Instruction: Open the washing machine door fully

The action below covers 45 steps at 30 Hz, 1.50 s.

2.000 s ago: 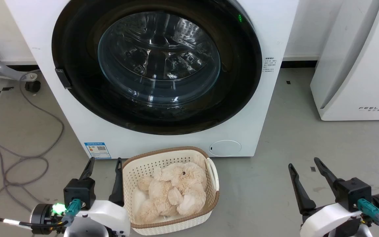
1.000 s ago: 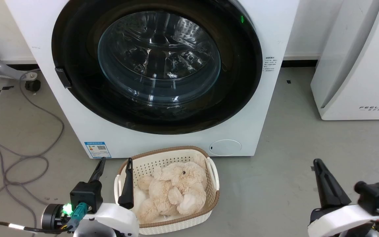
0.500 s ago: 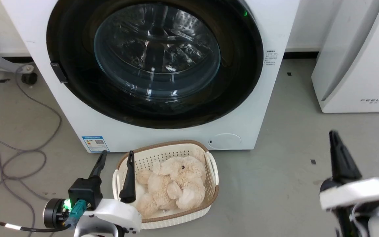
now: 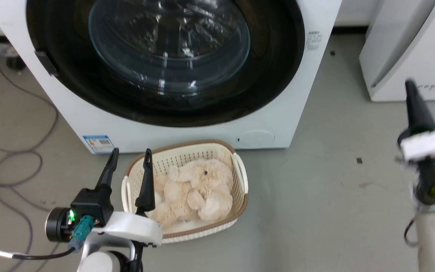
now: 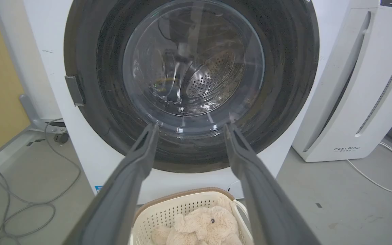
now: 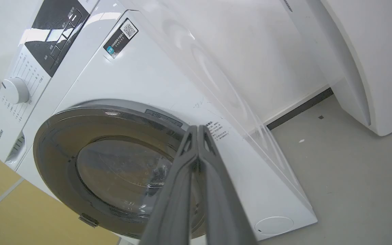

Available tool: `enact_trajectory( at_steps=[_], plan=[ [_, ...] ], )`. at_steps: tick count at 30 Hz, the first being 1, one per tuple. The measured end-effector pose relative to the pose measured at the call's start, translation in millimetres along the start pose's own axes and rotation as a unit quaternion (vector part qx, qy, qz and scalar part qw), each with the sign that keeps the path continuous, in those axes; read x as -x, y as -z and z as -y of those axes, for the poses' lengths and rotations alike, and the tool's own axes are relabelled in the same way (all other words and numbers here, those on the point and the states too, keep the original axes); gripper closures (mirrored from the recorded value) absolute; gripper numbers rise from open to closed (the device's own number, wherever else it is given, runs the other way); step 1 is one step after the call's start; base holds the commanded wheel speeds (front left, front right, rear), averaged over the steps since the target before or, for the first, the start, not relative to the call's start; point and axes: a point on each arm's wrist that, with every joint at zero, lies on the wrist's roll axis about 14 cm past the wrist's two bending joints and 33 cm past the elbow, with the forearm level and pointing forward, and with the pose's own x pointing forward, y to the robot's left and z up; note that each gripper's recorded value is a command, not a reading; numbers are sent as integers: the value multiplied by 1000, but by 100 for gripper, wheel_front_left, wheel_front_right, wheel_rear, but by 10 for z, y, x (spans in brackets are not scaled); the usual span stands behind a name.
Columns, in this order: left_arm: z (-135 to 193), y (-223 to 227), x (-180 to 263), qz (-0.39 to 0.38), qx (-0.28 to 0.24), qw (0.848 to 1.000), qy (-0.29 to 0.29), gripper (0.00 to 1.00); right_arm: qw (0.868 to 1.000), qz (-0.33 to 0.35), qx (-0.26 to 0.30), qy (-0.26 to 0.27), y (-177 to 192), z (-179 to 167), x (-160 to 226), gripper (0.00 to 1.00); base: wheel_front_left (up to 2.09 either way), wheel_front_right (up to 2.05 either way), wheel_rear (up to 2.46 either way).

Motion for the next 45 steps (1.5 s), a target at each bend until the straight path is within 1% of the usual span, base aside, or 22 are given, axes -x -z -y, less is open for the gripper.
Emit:
enact_trajectory(
  at_steps=[6,10,16,20,29,33,37,45],
  plan=[
    [21,50,-154,3,5,1000,5,0,999,-28,-42,1,-11,24,-428,100,0,0,0],
    [24,67,-243,8,7,1000,5,0,997,-58,-59,-8,36,-44,-698,100,0,0,0],
    [41,113,-330,11,12,1000,7,0,990,-117,-73,-34,177,-272,-1038,100,0,0,0],
    [48,135,-384,14,14,1000,8,0,983,-158,-70,-58,288,-483,-1211,100,0,0,0],
    [44,220,-481,15,24,1000,6,0,970,-218,-59,-95,473,-864,-1525,100,0,0,0],
    [55,282,-538,14,30,999,7,0,958,-258,-58,-113,639,-1057,-1639,100,0,0,0],
    [56,333,-572,12,33,999,5,0,950,-285,-54,-119,764,-1130,-1701,100,0,0,0],
    [65,377,-662,19,41,999,6,0,939,-317,-57,-118,871,-1200,-1842,100,0,0,0]
  ],
)
